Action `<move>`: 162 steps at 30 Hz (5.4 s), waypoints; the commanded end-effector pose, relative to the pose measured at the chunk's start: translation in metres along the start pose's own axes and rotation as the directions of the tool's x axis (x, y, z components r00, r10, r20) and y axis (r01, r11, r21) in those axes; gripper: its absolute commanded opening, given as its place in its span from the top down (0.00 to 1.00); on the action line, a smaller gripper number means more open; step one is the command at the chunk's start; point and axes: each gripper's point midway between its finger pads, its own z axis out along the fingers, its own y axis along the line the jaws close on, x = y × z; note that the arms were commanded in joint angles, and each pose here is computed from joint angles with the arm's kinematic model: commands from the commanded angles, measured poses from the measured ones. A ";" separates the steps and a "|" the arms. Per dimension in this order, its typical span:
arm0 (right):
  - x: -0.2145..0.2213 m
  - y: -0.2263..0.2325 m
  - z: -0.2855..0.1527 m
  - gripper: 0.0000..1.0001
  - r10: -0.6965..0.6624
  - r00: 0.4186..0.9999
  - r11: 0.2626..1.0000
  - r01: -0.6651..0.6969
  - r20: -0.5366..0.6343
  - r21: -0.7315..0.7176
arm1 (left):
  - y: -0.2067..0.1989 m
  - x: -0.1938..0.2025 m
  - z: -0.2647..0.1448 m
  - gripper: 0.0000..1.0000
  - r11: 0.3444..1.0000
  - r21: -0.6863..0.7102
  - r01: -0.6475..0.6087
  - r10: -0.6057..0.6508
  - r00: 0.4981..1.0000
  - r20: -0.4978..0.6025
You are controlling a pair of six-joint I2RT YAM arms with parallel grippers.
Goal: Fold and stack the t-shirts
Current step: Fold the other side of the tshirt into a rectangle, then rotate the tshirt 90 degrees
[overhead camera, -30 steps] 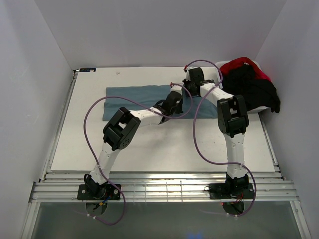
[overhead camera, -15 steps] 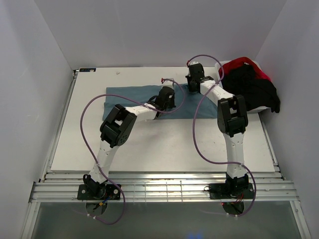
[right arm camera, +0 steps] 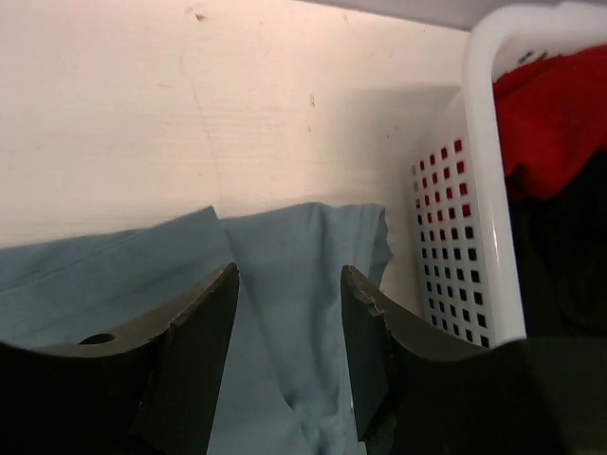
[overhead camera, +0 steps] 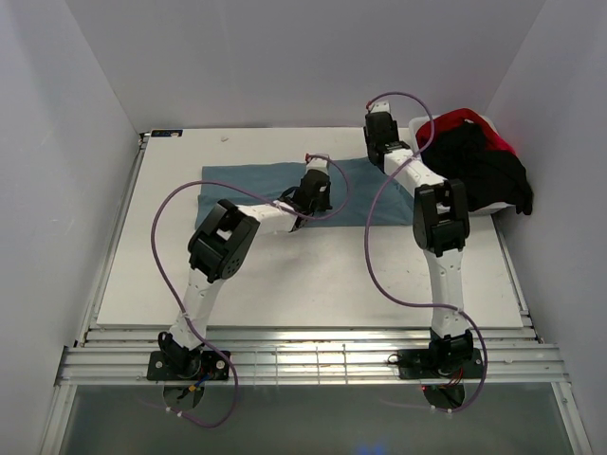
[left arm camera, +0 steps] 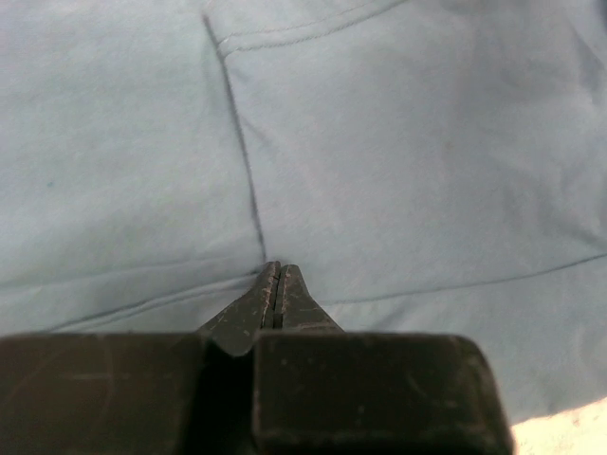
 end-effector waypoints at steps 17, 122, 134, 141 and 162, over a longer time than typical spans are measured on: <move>0.075 0.012 -0.112 0.92 0.107 0.969 0.951 -0.166 -0.223 -0.263 | 0.199 -0.123 -0.133 1.00 0.851 -0.521 0.068 0.073 0.967 0.246; 0.145 0.055 -0.084 0.92 0.034 0.887 0.953 -0.167 -0.460 -0.251 | 0.315 0.012 -0.134 1.00 0.728 -0.648 0.225 -0.312 0.950 -0.021; 0.129 0.061 -0.060 0.92 0.004 0.901 0.957 -0.130 -0.434 -0.260 | 0.269 0.066 -0.197 1.00 0.741 -0.646 0.185 -0.315 0.945 -0.091; 0.116 0.059 -0.047 0.92 -0.003 0.915 0.960 -0.111 -0.404 -0.258 | 0.234 0.099 -0.237 1.00 0.755 -0.625 0.196 -0.337 0.934 -0.115; 0.062 0.095 0.003 0.91 0.125 0.949 0.889 -0.237 -0.291 -0.393 | 0.147 0.136 -0.309 1.00 0.800 -0.406 0.441 -0.526 0.841 -0.124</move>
